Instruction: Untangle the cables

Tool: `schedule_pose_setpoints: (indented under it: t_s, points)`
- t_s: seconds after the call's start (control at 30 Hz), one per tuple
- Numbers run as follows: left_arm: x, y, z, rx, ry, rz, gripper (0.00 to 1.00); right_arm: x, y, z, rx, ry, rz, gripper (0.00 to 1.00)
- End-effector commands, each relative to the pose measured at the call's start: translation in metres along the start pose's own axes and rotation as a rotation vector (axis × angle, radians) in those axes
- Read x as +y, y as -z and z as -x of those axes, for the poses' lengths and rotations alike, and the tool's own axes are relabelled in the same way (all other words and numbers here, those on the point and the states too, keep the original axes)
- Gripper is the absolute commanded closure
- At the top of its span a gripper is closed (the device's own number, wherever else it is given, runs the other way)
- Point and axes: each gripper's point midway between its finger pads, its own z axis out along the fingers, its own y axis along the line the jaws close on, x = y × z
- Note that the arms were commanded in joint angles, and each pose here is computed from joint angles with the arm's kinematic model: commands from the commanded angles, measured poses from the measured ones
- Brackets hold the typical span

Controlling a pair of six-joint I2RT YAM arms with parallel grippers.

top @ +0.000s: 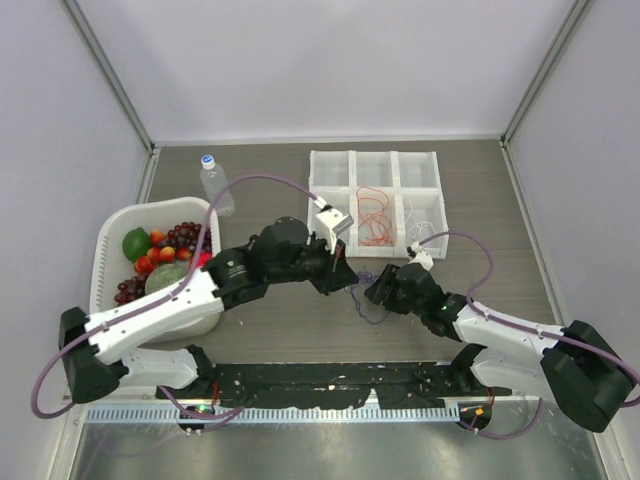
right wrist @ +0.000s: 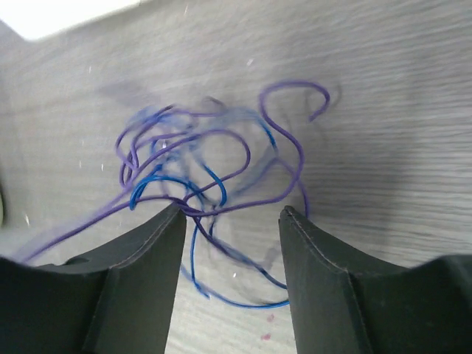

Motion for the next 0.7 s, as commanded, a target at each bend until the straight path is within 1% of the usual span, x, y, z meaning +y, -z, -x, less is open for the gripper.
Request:
schedule_pose_setpoints:
  t_s: [0.0, 0.03, 0.07, 0.17, 0.2, 0.27, 0.3, 0.33, 0.43, 0.53, 0.67]
  points:
    - [-0.051, 0.071, 0.061, -0.172, -0.127, -0.143, 1.0, -0.014, 0.001, 0.037, -0.208, -0.108, -0.097, 0.45]
    - [-0.059, 0.089, 0.071, -0.217, -0.153, -0.162, 1.0, -0.017, 0.005, 0.043, -0.246, -0.114, -0.11, 0.45]
    - [-0.068, 0.107, 0.082, -0.263, -0.173, -0.184, 1.0, -0.028, 0.006, 0.039, -0.245, -0.116, -0.142, 0.48]
    - [-0.088, 0.163, 0.112, -0.429, -0.209, -0.22, 1.0, -0.05, 0.02, 0.046, -0.316, -0.118, -0.213, 0.54]
    - [-0.09, 0.176, 0.119, -0.465, -0.221, -0.218, 1.0, -0.055, 0.022, 0.047, -0.332, -0.124, -0.223, 0.57]
    - [-0.094, 0.198, 0.132, -0.516, -0.238, -0.199, 1.0, -0.061, 0.03, 0.05, -0.359, -0.13, -0.245, 0.59]
    - [-0.092, 0.206, 0.137, -0.523, -0.238, -0.175, 1.0, -0.066, 0.035, 0.051, -0.374, -0.14, -0.265, 0.6]
    - [-0.091, 0.219, 0.148, -0.558, -0.242, -0.142, 1.0, -0.07, 0.038, 0.052, -0.384, -0.143, -0.279, 0.62]
    - [-0.069, 0.243, 0.169, -0.622, -0.212, 0.031, 1.0, -0.08, 0.049, 0.059, -0.438, -0.176, -0.318, 0.64]
    - [-0.046, 0.253, 0.173, -0.625, -0.197, 0.171, 1.0, -0.08, 0.054, 0.064, -0.463, -0.187, -0.315, 0.66]
    - [-0.018, 0.264, 0.168, -0.633, -0.147, 0.323, 1.0, -0.087, 0.075, 0.08, -0.531, -0.188, -0.388, 0.67]
